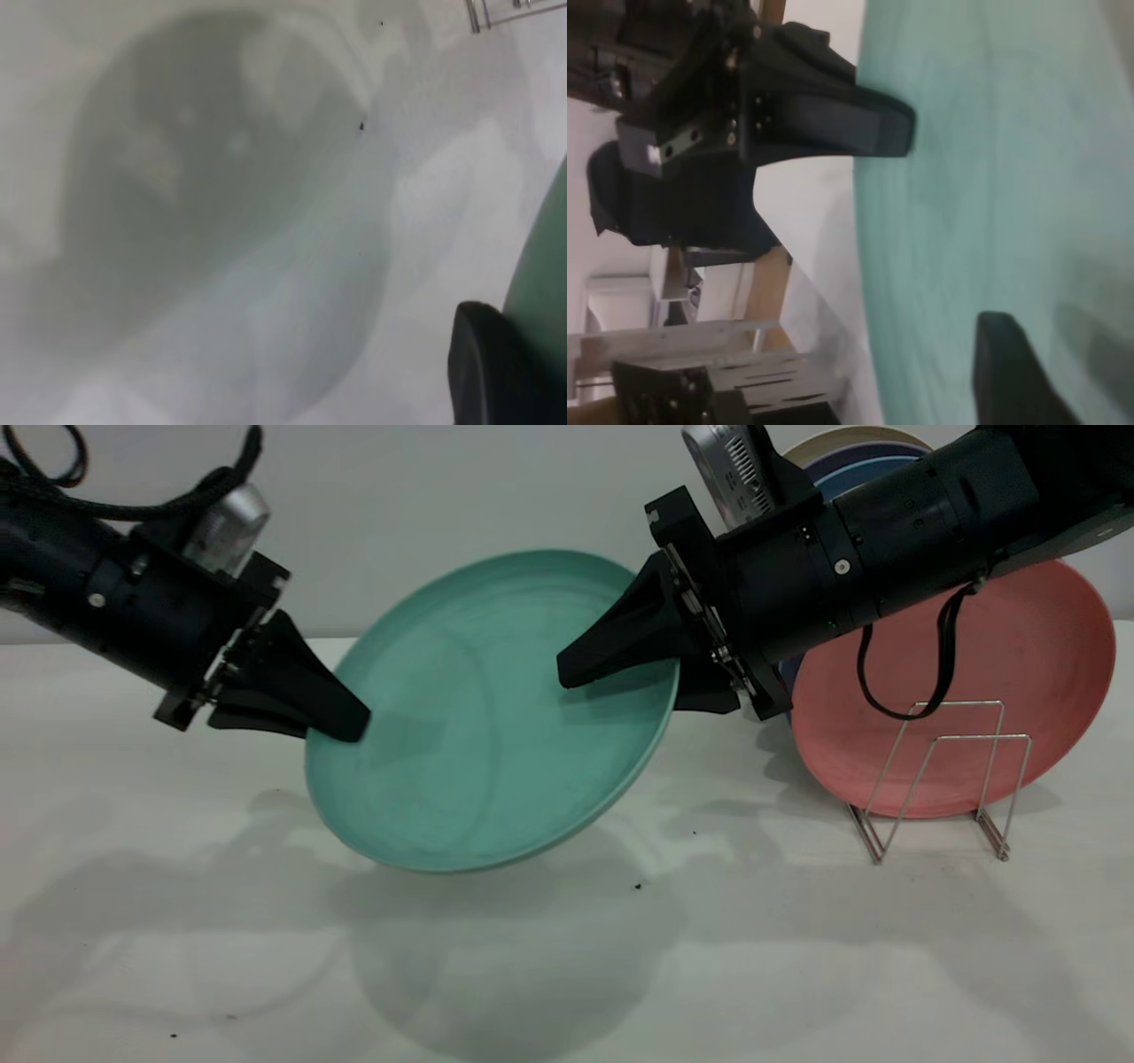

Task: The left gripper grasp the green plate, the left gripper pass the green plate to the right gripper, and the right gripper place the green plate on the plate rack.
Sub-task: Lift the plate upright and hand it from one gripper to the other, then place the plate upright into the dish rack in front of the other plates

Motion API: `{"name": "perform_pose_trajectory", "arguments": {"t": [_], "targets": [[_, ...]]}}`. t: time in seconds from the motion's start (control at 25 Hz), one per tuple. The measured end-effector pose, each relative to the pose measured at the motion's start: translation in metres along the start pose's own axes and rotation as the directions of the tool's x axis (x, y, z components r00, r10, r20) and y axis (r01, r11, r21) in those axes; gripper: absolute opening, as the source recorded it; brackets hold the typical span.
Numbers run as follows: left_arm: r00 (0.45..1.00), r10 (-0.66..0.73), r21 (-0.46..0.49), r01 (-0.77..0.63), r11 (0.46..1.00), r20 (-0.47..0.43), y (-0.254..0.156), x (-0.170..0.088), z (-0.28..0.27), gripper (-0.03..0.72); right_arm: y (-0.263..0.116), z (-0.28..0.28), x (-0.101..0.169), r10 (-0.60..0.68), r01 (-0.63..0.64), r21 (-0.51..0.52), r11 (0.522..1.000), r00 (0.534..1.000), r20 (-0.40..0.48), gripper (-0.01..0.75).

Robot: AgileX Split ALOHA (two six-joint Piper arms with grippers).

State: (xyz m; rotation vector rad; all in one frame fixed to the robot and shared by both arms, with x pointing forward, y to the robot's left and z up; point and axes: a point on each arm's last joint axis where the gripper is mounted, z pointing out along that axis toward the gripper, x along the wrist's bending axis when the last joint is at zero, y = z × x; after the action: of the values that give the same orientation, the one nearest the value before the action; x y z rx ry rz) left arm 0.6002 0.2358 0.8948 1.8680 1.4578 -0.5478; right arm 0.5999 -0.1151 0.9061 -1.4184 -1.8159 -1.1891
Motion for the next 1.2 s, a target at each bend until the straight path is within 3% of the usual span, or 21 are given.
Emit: {"name": "perform_pose_trajectory", "arguments": {"t": [0.08, 0.2, 0.44, 0.56, 0.68, 0.92, 1.0, 1.08, 1.2], "targets": [[1.000, -0.001, -0.004, 0.001, 1.000, -0.003, 0.000, 0.000, 0.000, 0.054, 0.000, 0.001, -0.002, -0.018, 0.018, 0.003, 1.000, 1.000, 0.010, 0.193], [1.000, -0.003, -0.006, 0.003, 1.000, -0.005, 0.001, 0.000, 0.000, 0.153, -0.001, 0.002, -0.004, -0.039, 0.039, 0.006, 0.999, 0.999, 0.020, 0.180], [1.000, -0.003, -0.006, 0.003, 1.000, -0.004, 0.001, 0.000, 0.000, 0.528, -0.001, 0.000, -0.005, -0.099, 0.099, 0.008, 0.995, 0.995, 0.023, 0.158], [1.000, 0.005, -0.001, -0.005, 1.000, 0.013, 0.000, -0.002, -0.008, 0.663, 0.002, -0.007, -0.007, -0.135, 0.135, 0.002, 0.991, 0.990, 0.033, 0.126], [0.999, 0.034, -0.011, -0.033, 0.999, 0.017, 0.000, -0.008, -0.027, 0.704, 0.007, -0.021, -0.007, -0.168, 0.169, -0.009, 0.986, 0.984, 0.052, 0.121], [0.995, 0.095, -0.110, -0.095, 0.989, -0.006, 0.003, -0.029, -0.076, 0.662, 0.011, -0.050, -0.003, -0.280, 0.278, 0.033, 0.960, 0.953, 0.114, 0.121], [0.992, 0.125, -0.140, -0.126, 0.982, -0.022, 0.004, -0.037, -0.089, 0.634, 0.011, -0.059, 0.005, -0.378, 0.372, 0.067, 0.926, 0.916, 0.134, 0.121], [0.988, 0.150, -0.164, -0.154, 0.974, -0.037, 0.004, -0.046, -0.098, 0.609, 0.013, -0.071, 0.020, -0.525, 0.515, 0.099, 0.851, 0.835, 0.167, 0.121], [0.983, 0.177, -0.176, -0.182, 0.968, -0.044, 0.004, -0.053, -0.104, 0.582, 0.016, -0.095, 0.047, -0.750, 0.735, 0.168, 0.657, 0.618, 0.235, 0.121]]}}
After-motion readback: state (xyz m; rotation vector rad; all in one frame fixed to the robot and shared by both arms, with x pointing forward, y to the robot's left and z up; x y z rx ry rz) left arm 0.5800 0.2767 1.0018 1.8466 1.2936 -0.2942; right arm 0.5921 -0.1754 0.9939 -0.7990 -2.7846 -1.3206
